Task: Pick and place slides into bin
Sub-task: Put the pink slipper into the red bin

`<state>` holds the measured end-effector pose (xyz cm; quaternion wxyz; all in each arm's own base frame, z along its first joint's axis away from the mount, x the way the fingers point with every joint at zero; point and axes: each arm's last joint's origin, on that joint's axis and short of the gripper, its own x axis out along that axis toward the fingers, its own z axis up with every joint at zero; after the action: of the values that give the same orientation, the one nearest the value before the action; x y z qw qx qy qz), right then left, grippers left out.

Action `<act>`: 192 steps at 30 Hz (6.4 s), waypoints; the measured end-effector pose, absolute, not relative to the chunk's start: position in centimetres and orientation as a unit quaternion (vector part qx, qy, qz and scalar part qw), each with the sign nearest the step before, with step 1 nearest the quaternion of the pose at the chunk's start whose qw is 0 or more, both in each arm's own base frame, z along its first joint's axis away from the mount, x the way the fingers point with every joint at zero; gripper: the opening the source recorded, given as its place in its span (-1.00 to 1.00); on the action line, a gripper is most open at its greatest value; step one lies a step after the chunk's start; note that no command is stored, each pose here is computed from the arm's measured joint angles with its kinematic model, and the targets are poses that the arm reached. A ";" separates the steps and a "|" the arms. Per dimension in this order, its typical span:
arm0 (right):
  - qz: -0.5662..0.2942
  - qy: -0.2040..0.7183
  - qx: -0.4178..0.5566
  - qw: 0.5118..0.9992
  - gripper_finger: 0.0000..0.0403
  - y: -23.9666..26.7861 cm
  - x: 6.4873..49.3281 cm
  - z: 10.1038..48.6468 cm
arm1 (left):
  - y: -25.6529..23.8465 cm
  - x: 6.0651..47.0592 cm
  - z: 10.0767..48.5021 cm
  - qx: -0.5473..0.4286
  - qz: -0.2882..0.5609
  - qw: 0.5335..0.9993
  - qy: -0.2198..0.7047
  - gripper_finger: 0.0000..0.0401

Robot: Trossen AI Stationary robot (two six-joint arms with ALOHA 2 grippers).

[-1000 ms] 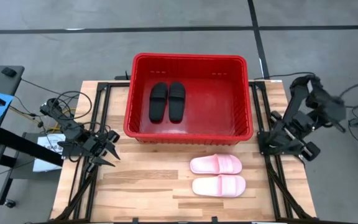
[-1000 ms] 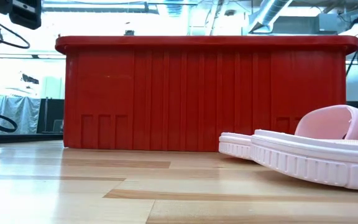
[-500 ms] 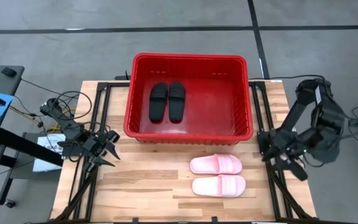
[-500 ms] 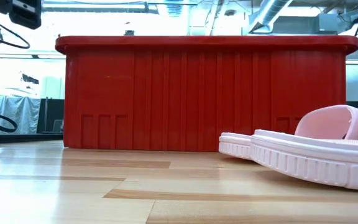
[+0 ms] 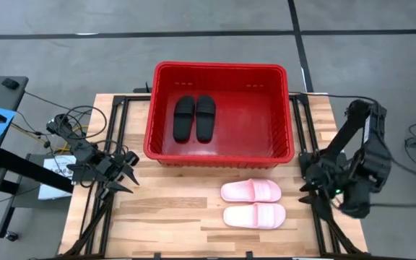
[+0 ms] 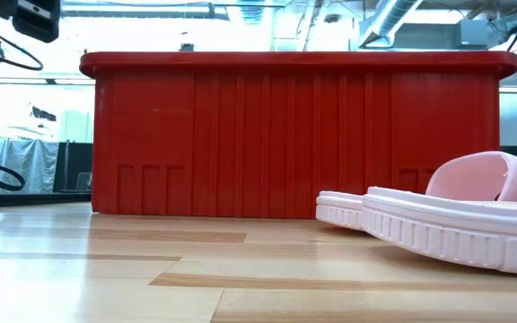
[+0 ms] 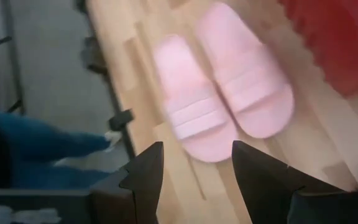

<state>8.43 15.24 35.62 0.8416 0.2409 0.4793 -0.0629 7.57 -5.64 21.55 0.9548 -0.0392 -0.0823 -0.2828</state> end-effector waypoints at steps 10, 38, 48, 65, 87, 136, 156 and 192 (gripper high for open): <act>-0.259 0.517 0.299 0.759 -0.10 17.1 13.0 31.9 | -5.6 7.5 21.9 -0.045 -0.282 0.953 -0.100 -0.34; -0.430 0.528 0.306 0.666 -0.10 21.0 20.6 22.6 | -5.6 7.5 21.9 -0.067 -0.289 0.951 -0.090 -0.34; -0.470 0.560 0.257 0.632 -0.10 20.2 19.4 22.9 | -5.6 7.5 21.9 -0.079 -0.290 0.950 -0.087 -0.34; -0.400 0.548 0.271 0.683 -0.10 18.7 14.7 20.9 | -5.7 7.4 21.9 -0.087 -0.312 0.942 -0.084 -0.34; -0.336 0.503 0.356 0.713 -0.10 14.6 11.9 15.5 | -5.7 7.4 21.9 -0.093 -0.315 0.941 -0.082 -0.34; -0.307 0.505 0.394 0.704 -0.99 12.9 12.9 14.7 | -5.8 7.5 21.5 -0.095 -0.314 0.942 -0.063 -0.34; -0.259 0.424 0.399 0.771 -1.00 14.1 14.7 22.5 | -5.8 7.5 21.4 -0.103 -0.315 0.942 -0.050 -0.34; -0.242 0.219 0.163 0.931 -1.00 8.6 12.6 45.1 | -5.8 7.5 21.2 -0.114 -0.315 0.941 -0.040 -0.34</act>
<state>12.61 8.58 45.12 0.9309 0.1632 0.2190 -0.2425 7.51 -5.80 21.24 0.9413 -0.1144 -0.0397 -0.3151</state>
